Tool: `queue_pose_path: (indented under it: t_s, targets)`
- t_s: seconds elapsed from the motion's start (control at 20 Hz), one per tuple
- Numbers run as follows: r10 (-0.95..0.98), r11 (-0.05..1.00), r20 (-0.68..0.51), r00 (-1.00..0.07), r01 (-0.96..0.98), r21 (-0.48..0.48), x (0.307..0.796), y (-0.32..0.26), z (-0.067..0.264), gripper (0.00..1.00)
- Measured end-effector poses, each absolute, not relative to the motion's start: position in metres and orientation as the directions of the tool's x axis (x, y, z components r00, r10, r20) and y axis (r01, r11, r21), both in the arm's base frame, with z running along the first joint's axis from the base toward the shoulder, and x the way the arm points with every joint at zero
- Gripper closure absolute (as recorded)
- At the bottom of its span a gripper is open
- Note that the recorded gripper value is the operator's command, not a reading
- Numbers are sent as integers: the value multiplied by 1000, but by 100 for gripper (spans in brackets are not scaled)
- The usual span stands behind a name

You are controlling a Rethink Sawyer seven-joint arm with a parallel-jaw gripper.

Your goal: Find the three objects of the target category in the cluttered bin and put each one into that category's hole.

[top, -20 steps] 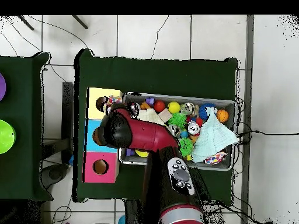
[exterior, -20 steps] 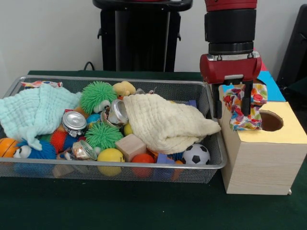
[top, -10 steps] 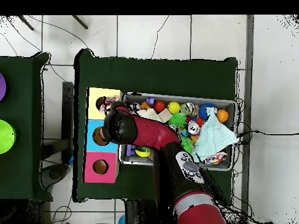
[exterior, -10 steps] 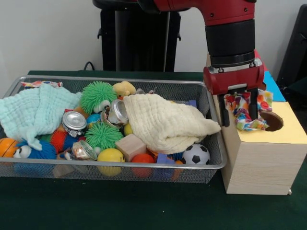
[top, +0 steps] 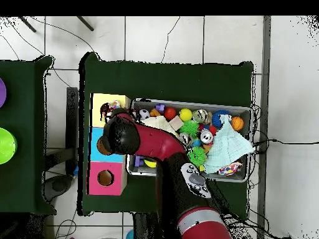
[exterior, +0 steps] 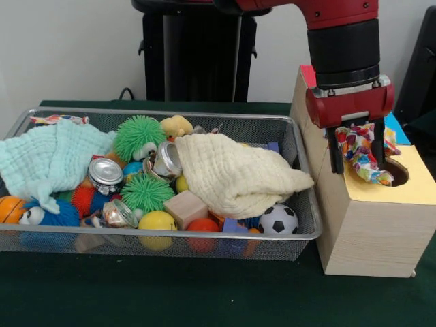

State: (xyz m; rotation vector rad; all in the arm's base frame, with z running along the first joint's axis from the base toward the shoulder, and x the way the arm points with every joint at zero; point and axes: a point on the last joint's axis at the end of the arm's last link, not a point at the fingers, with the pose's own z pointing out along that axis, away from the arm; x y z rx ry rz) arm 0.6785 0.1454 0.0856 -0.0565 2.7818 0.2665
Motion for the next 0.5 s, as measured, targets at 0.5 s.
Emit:
queue_pose_path:
  t_s: [0.5]
  targets:
    - [-69,978,-338,-939,-129,161,664,195,88,0]
